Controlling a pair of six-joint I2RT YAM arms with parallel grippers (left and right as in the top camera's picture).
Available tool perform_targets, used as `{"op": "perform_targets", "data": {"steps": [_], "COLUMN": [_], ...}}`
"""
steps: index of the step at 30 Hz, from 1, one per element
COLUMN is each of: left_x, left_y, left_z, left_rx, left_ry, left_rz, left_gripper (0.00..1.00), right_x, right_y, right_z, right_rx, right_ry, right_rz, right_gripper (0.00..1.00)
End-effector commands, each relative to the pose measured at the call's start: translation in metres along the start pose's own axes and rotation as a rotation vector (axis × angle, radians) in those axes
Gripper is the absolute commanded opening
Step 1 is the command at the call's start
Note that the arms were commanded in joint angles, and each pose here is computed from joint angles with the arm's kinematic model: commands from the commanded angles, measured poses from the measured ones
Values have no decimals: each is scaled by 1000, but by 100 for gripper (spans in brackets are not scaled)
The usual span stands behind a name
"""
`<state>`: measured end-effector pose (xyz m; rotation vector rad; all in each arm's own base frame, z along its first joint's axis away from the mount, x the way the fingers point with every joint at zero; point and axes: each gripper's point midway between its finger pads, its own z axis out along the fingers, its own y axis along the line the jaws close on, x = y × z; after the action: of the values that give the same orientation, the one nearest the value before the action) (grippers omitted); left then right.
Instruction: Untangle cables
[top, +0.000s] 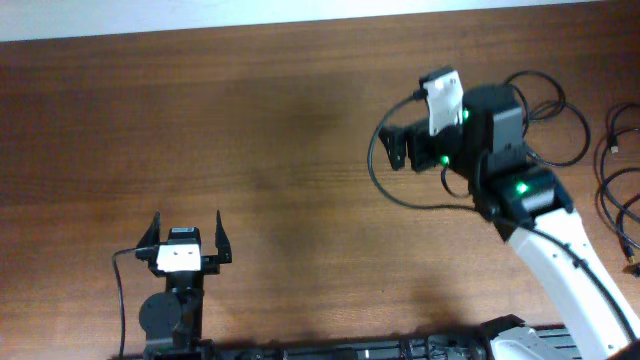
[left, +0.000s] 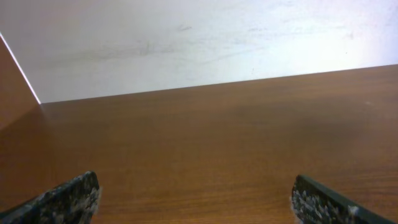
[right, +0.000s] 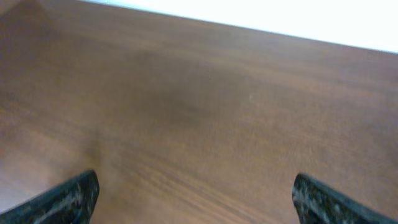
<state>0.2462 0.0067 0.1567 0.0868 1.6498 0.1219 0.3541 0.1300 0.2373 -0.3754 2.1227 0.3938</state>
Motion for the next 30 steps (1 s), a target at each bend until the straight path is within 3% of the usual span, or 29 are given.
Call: {"op": "perform_targets", "data": {"steps": [1,15,30], "left_x": [1,1,1], "left_y": [2,2,2], "left_z": [0,0,0], "left_rx": [-10,-10,-10], "left_ry": [2,2,2], "left_rz": [-13,-12,-13], "left_gripper": [99,99,99], "right_x": [22,68,109], "right_y": [-2,-4,-1], "right_z": [-1,3,-14], "right_rx": [11,3,3], "right_ry": [-40,-266,-335], "right_rz": [-15,-64,-79], "right_gripper": [99,98,99]}}
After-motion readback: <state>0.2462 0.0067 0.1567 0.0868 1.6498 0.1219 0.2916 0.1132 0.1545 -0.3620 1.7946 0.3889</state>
